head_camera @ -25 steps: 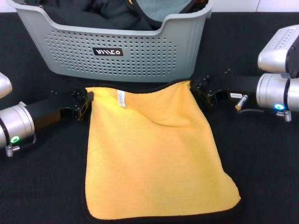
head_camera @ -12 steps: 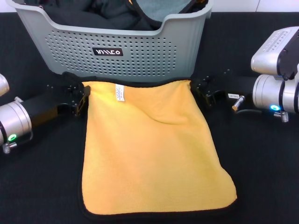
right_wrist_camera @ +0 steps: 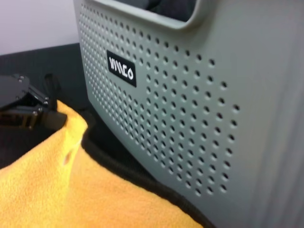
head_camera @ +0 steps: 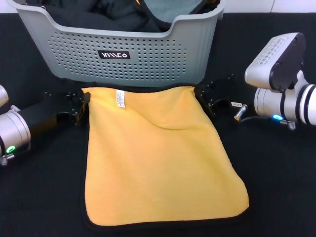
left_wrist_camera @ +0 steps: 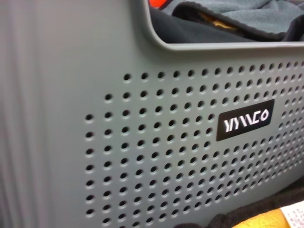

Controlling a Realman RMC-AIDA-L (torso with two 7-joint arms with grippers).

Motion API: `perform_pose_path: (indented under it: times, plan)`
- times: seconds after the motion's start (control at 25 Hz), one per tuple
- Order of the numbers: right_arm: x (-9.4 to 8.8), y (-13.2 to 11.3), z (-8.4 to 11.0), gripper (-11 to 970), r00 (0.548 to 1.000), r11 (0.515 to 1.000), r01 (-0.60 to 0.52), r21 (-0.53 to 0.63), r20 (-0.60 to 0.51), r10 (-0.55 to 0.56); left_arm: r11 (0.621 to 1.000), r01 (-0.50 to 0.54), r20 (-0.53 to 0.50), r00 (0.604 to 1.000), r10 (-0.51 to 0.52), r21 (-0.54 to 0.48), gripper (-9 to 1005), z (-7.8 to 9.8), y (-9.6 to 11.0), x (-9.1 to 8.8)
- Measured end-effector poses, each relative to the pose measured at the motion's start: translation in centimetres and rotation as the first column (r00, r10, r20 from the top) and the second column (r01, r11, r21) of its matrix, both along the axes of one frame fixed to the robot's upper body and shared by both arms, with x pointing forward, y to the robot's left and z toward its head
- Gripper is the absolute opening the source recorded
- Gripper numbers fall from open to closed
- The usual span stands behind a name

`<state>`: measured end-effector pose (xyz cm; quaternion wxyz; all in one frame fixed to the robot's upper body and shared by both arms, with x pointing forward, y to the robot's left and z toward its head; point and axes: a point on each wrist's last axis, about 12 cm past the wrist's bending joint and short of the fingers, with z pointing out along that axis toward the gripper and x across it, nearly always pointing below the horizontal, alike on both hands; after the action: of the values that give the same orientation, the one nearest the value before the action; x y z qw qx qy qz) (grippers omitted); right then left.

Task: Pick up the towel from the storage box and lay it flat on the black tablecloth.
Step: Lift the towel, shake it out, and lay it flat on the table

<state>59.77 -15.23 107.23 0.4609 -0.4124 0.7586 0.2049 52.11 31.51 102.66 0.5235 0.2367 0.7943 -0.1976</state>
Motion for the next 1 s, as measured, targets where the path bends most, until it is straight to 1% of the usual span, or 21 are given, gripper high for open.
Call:
perform_pose_path:
  times: [0.16,0.36,0.76,1.0]
  plan:
    - [-0.1,-0.2,-0.3,109,1.0,1.0,0.02,-0.015,0.006,-0.02,1.0,-0.011,0.012,1.0,0.011,0.01,14,0.0,0.3,-0.1]
    - [-0.3,0.0,-0.6,110,0.998,0.997,0.059,-0.05,0.039,-0.057,0.999,-0.029,0.03,0.999,0.029,0.023,15,0.0,0.7,-0.2]
    - [-1.6,2.1,-1.0,112,0.994,0.992,0.042,-0.116,0.105,-0.03,0.998,-0.025,0.048,0.999,0.022,0.056,15,-0.2,0.5,-0.3]
    - [-1.7,2.1,-1.1,113,0.993,0.992,0.052,-0.115,0.111,-0.039,0.998,-0.007,0.043,0.999,0.004,0.07,15,-0.5,0.2,-0.4]
